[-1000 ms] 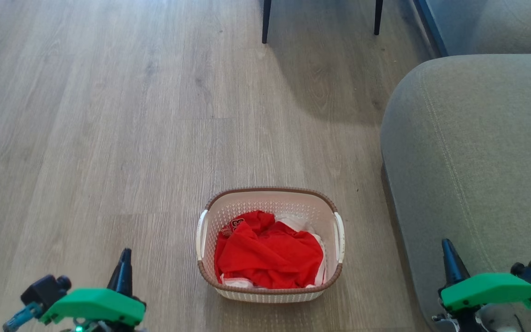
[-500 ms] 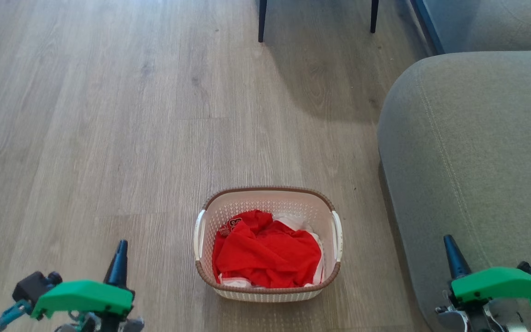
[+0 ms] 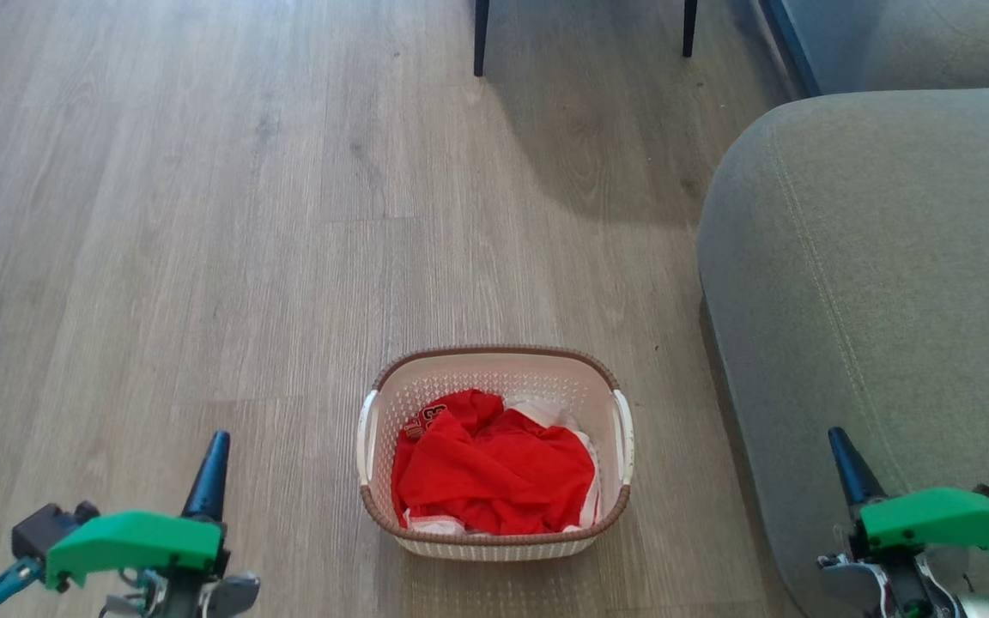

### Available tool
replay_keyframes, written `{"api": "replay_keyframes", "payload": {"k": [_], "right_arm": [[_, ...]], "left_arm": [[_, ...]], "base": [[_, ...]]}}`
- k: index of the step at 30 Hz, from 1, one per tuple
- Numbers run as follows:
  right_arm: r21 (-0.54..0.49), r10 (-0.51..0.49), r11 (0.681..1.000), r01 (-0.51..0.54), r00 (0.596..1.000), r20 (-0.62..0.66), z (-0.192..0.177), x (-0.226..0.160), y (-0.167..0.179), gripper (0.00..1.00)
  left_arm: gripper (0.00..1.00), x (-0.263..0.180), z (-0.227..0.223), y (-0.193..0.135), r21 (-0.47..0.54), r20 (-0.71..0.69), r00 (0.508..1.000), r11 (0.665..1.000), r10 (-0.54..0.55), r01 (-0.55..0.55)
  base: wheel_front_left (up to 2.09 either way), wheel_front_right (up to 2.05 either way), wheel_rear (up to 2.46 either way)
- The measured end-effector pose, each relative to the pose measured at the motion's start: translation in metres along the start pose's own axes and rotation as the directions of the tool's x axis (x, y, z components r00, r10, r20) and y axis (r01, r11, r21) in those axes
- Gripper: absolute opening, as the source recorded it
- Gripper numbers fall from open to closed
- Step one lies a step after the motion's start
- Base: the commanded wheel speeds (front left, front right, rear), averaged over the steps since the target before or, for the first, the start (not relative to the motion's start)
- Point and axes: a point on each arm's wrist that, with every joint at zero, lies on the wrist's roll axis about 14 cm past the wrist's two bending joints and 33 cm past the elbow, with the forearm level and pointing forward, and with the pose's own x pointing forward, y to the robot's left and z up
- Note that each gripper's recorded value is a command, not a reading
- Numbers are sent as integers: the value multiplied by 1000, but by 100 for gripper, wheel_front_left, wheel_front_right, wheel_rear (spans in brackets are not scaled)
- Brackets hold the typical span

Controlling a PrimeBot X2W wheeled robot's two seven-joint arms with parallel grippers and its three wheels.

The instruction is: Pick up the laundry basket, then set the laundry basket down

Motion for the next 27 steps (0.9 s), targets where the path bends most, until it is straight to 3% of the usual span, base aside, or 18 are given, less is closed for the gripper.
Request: {"api": "replay_keyframes", "payload": {"k": [14,27], "right_arm": [[148,6,989,-7,1000,11,9,3,2,0],[280,19,960,-26,999,27,18,5,5,0]], "left_arm": [[0,7,5,-10,-158,-1,999,987,-37,37],[0,16,12,-25,-301,10,995,949,-96,95]], "base": [[0,0,0],[0,0,0]]}}
